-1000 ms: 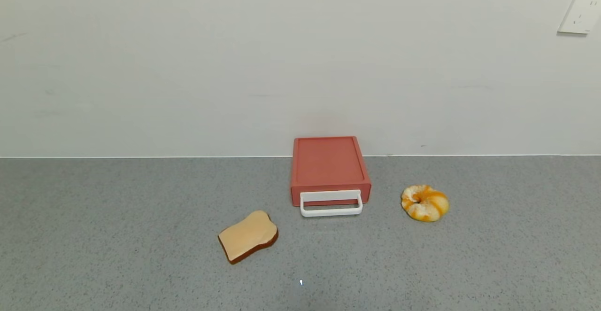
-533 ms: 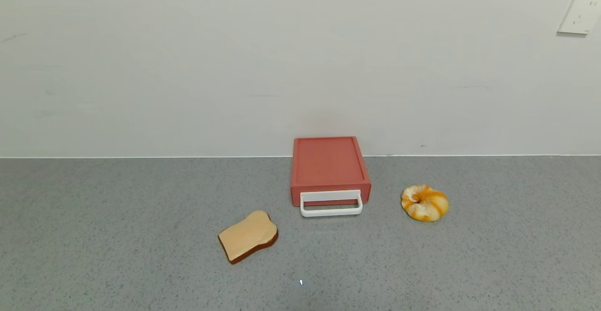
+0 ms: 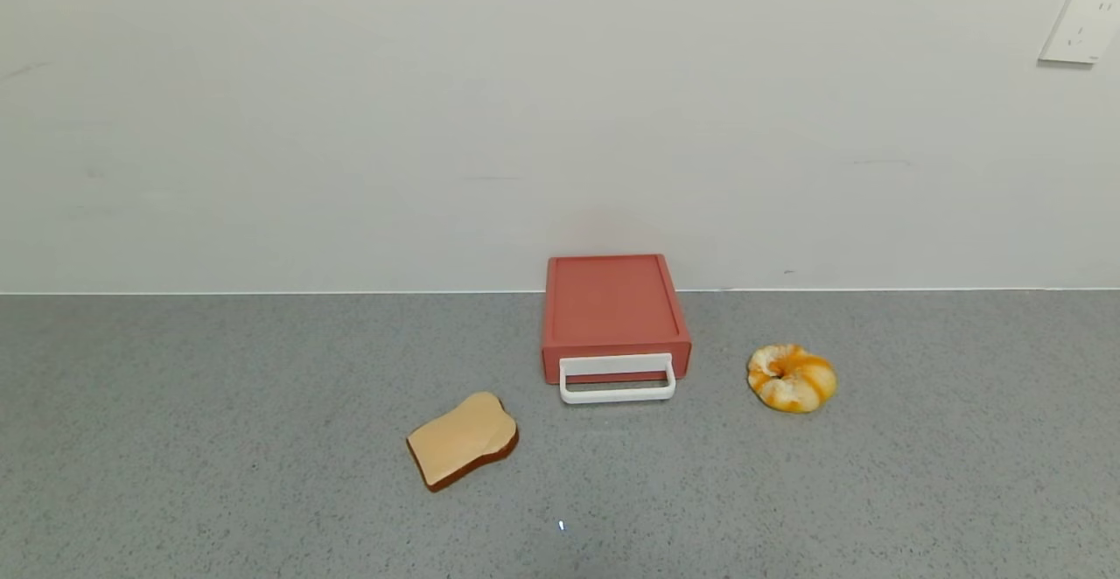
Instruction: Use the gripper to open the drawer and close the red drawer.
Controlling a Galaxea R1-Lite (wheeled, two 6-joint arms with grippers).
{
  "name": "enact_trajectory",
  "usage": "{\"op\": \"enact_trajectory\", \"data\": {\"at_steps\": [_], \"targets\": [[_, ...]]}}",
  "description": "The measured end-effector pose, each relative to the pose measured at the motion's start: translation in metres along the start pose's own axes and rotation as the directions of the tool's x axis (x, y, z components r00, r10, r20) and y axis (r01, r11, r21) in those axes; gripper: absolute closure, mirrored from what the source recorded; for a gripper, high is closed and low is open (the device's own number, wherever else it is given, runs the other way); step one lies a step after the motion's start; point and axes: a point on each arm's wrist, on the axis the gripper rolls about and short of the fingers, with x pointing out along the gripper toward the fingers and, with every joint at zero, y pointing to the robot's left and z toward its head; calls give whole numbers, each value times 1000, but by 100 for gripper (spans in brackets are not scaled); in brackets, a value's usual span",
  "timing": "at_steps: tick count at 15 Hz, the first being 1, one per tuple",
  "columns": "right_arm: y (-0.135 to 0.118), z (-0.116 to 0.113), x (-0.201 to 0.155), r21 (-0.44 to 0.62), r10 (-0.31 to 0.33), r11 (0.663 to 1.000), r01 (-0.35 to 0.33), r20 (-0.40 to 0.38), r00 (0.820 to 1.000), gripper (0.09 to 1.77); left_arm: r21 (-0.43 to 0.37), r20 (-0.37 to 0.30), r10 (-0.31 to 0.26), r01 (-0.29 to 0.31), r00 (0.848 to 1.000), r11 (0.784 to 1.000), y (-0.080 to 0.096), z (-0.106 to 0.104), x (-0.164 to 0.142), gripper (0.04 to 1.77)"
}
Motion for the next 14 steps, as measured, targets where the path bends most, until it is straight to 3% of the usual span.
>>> {"op": "enact_trajectory", "data": {"at_steps": [3, 6, 7, 14], "targets": [[-1, -21, 8, -25, -1, 1000, 0, -60, 998, 15, 0, 0, 0, 0, 1000, 1000, 0, 0, 0, 9], [0, -39, 15, -38, 33, 999, -35, -55, 998, 15, 0, 0, 0, 0, 1000, 1000, 0, 0, 0, 9], [0, -48, 16, -40, 41, 998, -46, -104, 994, 15, 0, 0, 0, 0, 1000, 1000, 0, 0, 0, 9], [0, -54, 16, -37, 44, 998, -50, -132, 990, 15, -1, 0, 0, 0, 1000, 1000, 0, 0, 0, 9]]}}
